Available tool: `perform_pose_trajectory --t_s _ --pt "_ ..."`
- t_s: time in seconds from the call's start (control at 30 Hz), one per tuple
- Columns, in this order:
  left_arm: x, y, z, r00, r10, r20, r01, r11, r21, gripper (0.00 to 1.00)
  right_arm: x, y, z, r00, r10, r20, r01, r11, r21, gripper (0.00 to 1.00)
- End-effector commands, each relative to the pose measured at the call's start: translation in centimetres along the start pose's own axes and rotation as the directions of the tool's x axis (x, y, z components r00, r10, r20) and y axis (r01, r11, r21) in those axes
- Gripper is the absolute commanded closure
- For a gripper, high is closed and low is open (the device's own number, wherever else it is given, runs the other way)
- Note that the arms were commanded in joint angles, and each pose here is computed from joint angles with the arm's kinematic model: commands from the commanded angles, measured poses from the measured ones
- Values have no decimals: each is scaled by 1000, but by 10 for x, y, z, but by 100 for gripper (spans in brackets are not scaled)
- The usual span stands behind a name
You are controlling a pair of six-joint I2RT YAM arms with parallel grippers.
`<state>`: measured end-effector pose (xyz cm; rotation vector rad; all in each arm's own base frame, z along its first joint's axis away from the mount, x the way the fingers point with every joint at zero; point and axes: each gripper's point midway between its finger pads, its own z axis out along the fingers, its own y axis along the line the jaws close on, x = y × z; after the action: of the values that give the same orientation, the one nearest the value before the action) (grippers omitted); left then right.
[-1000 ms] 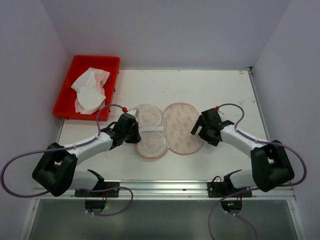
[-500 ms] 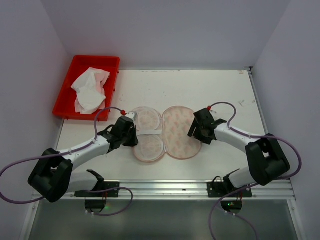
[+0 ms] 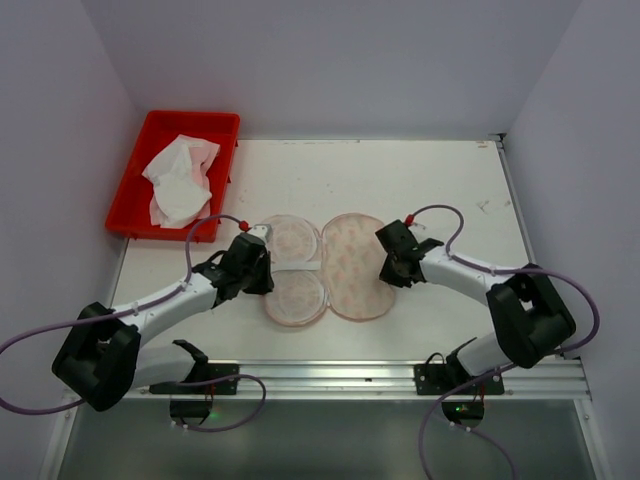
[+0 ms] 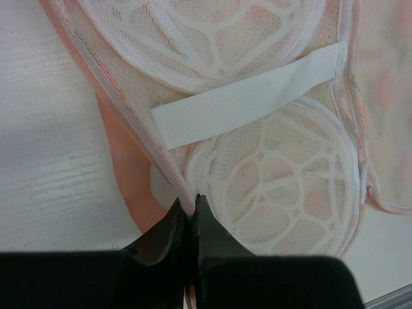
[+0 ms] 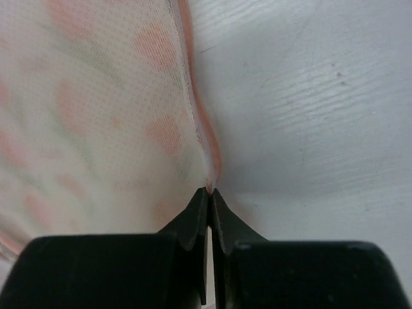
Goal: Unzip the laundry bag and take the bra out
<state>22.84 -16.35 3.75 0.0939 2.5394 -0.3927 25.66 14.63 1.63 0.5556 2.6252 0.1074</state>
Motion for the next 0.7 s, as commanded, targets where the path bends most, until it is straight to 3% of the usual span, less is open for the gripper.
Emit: perform_pose_trajectory --t_s 0.0,0.23,0.33,0.4,0.5,0.67 --pt "-3 -10 1 1000 8 -6 -7 999 34 100 -25 -4 -32 994 -12 109 13 1000 -7 100" --pt "-18 -69 8 998 -58 21 53 983 177 100 -51 36 -114 967 -84 240 157 939 -305 100" --pt "-15 -99 14 997 -74 24 66 966 250 100 -48 64 -147 963 -98 252 210 859 -467 100" --pt "-10 -105 22 997 -80 10 75 969 233 100 -36 88 -164 965 -115 236 236 769 -594 99" --pt "-8 -120 29 995 -102 19 92 954 286 100 -17 116 -177 969 -139 204 244 665 -706 99" --pt "7 -130 44 989 -148 -21 147 938 314 100 15 144 -162 974 -188 124 215 612 -761 98"
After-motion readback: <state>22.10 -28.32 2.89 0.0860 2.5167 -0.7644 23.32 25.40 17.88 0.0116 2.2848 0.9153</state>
